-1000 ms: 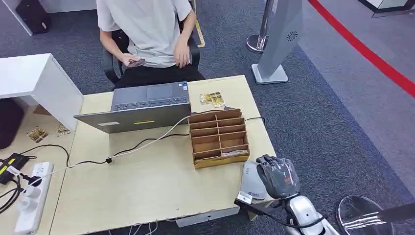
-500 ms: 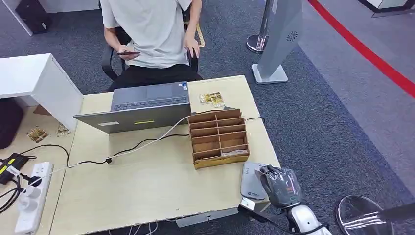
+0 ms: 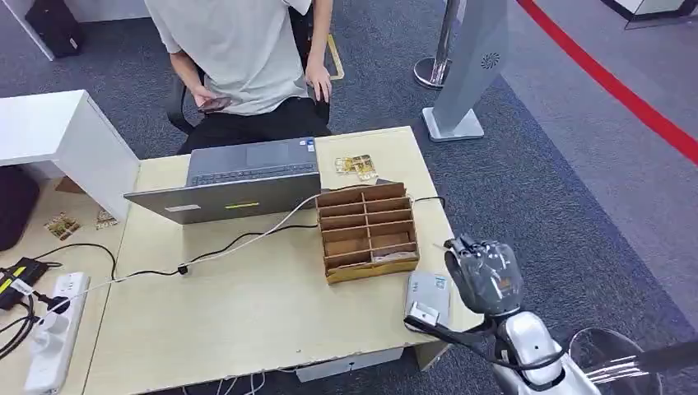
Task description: Pass the card to the sensor for recognition and then transmit it.
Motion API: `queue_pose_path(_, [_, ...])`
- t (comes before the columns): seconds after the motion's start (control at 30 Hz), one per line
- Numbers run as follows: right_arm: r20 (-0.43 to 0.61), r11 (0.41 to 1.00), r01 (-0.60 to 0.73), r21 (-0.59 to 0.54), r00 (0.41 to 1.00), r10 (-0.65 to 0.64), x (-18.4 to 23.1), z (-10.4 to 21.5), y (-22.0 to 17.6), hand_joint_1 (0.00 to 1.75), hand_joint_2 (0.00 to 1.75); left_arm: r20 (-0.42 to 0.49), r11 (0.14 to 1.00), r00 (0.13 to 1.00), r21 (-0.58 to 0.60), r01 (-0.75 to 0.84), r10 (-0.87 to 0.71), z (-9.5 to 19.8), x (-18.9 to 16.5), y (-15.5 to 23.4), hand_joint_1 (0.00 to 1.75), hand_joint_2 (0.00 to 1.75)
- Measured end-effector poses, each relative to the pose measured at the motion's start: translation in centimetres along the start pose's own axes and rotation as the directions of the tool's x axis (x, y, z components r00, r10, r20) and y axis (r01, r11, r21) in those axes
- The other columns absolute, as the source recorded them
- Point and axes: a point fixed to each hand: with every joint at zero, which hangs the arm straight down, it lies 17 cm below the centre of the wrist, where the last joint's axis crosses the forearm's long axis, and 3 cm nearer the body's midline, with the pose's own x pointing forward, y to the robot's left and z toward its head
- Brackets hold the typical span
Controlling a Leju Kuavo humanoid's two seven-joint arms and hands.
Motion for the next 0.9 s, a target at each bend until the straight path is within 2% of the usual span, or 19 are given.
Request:
queue_pose_path(0.23, [0.038,0.974,-0.08,-0.211,0.995,0.09,-3.7,-12.1,-11.0,1.75,1.75,-0.003,0.999,0.999,-0.006,0.037,-0.037,0.0,0.1,-0.1,0.0,1.75])
queue_pose_path(0.37, [0.056,0.957,-0.142,-0.253,0.985,0.161,-4.1,-17.6,-14.4,1.75,1.75,-0.003,0.999,0.999,-0.013,0.043,-0.043,0.0,0.3,-0.3,0.0,1.75])
queue_pose_path(0.5, [0.052,0.952,-0.199,-0.231,0.975,0.216,-3.8,-21.8,-14.4,1.75,1.75,-0.001,0.999,0.999,-0.014,0.046,-0.046,0.0,0.4,-0.3,0.0,1.75])
queue_pose_path(0.7, [0.077,0.956,-0.255,-0.144,0.96,0.268,-1.8,-26.5,-11.7,1.75,1.75,0.001,0.998,0.998,-0.017,0.057,-0.057,0.0,0.5,-0.4,0.0,1.75])
queue_pose_path(0.9, [0.113,0.964,-0.252,-0.084,0.959,0.26,0.8,-28.3,-9.0,1.75,1.75,0.001,0.998,0.998,-0.023,0.058,-0.058,0.0,0.6,-0.5,0.0,1.75])
